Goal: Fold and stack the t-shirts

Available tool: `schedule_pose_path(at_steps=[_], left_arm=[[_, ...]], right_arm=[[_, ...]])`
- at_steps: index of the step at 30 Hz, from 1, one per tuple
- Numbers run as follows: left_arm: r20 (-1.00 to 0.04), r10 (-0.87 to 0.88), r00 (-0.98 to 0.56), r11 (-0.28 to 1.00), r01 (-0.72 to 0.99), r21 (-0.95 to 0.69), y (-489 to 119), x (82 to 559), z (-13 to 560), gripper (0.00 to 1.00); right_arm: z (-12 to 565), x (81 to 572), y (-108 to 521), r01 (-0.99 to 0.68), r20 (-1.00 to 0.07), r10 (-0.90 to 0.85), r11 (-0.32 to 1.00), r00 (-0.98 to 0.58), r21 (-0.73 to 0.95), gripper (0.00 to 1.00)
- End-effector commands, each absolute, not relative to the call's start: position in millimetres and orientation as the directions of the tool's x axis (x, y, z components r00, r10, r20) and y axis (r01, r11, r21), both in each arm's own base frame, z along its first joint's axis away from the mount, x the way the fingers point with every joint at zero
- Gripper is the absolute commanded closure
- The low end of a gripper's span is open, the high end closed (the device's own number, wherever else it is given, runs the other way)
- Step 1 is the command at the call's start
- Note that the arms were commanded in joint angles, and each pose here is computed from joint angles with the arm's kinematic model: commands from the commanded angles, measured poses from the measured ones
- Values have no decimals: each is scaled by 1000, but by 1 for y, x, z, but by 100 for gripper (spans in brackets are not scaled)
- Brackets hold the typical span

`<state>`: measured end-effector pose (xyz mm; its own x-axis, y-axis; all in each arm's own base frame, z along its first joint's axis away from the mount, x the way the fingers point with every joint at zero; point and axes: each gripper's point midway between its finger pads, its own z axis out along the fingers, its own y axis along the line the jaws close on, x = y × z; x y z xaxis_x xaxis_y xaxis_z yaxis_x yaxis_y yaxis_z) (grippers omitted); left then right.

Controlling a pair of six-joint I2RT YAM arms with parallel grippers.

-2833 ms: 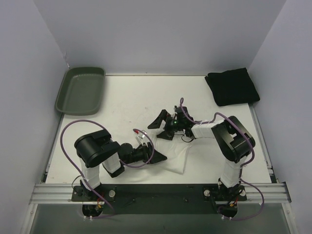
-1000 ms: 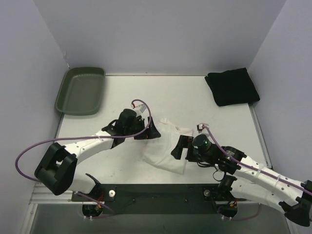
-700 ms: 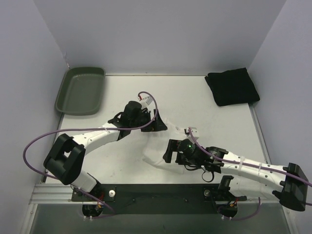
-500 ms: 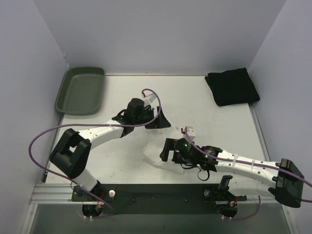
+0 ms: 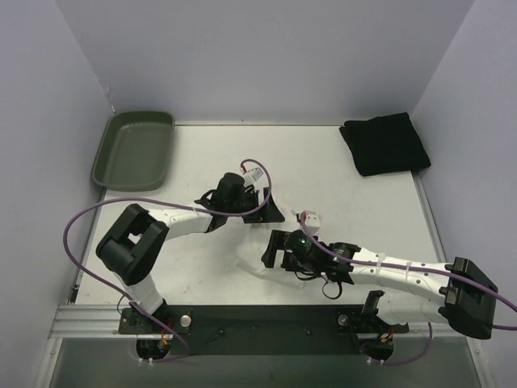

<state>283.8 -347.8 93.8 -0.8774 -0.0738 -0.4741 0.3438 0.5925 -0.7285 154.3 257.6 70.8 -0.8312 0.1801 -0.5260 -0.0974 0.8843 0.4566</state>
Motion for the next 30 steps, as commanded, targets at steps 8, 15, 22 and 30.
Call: schedule_pose_path(at_steps=[8,15,22,30], left_arm=[[-474,-79,-877,620,329,-713,-348,296,55,12],[-465,-102,-880,660,290,-693,-328,294,45,12],[-441,-143,-886,657,248,-712,-307,265,41,12],[-435,-183,-881,648,225,-728,-292,222,43,12]], right_arm=[[45,146,252,-60,-488,198,884,-850,464,0],[28,139,222,-7,-474,202,915,-857,403,0],[15,157,189,95,-433,244,936,-868,338,0],[17,190,199,117,-414,255,937,-874,330,0]])
